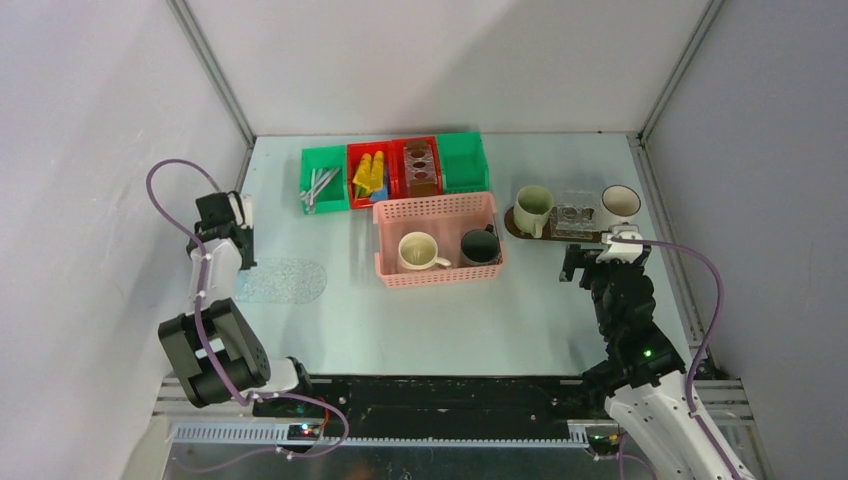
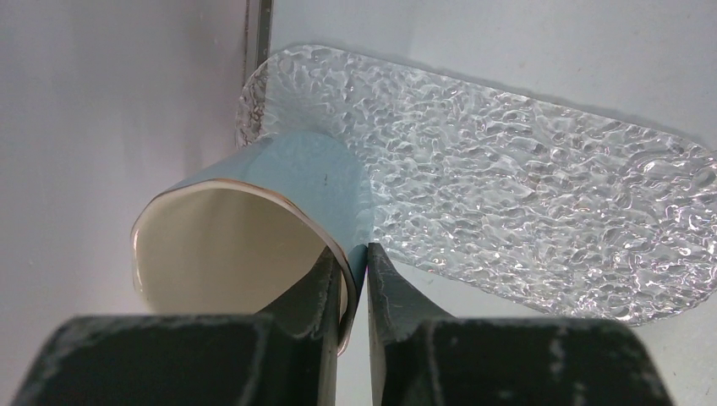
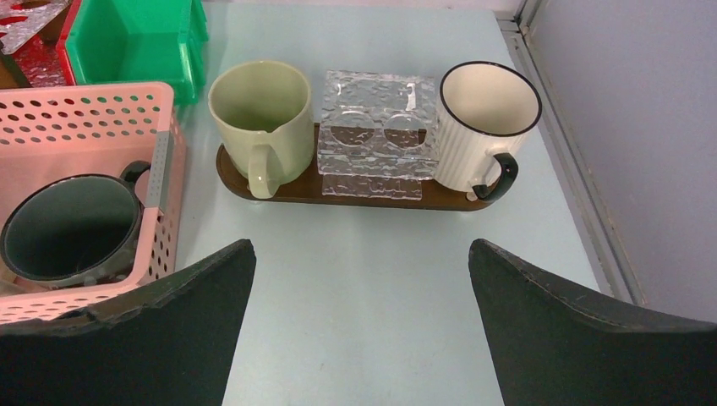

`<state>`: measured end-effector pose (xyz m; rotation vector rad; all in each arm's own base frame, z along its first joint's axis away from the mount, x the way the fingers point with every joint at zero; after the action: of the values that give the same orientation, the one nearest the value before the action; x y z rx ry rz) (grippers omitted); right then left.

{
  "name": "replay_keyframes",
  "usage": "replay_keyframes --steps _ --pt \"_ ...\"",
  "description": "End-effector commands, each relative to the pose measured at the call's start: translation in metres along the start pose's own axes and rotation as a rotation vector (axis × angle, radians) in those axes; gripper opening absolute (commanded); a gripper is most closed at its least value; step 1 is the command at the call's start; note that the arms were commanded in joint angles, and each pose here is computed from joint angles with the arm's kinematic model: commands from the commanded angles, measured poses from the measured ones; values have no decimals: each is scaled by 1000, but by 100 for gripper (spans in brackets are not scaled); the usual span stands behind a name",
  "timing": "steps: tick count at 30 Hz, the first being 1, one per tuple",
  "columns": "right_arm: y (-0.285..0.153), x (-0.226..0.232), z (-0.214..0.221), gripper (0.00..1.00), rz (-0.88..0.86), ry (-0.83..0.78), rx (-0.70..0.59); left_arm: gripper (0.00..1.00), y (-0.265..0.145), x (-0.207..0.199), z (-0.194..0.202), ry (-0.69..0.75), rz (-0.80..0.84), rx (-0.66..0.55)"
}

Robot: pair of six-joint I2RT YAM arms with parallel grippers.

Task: Prepare toiletry sets of a toothbrush and toothpaste on the tray
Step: Place the cup on the tray.

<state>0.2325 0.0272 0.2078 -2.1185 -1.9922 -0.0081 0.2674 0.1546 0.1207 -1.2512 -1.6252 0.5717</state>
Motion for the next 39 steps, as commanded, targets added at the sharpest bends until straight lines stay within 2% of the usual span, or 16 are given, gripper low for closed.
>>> replay_keyframes --steps 1,6,15,24,29,39 --pt "0 3 -9 99 -10 7 -25 16 -10 27 -19 12 -94 -56" --pt "0 4 -8 99 -17 7 -19 22 -6 32 -15 -3 -110 -61" --pt "0 5 -7 99 -21 2 -16 25 -2 30 -16 -9 -90 -65" --pt "0 6 -6 100 -25 0 -15 22 -2 33 -12 13 -111 -58" --pt "0 7 -6 99 -27 -2 -11 13 -2 35 -10 27 -129 -59" --pt "1 8 -4 99 -33 -6 -7 18 4 29 -9 35 -89 -43"
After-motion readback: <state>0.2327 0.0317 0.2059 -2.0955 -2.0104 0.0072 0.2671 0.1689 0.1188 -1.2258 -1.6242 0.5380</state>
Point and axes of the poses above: each gripper's point midway between its finger pads, its own y axis out along the fingers, its own x axis along the line the jaws close on, z = x × y, the point moved 2 cm from there along -y, back along the fingers, and after that the axes turned 12 degrees about y, right-handed, at the moved point
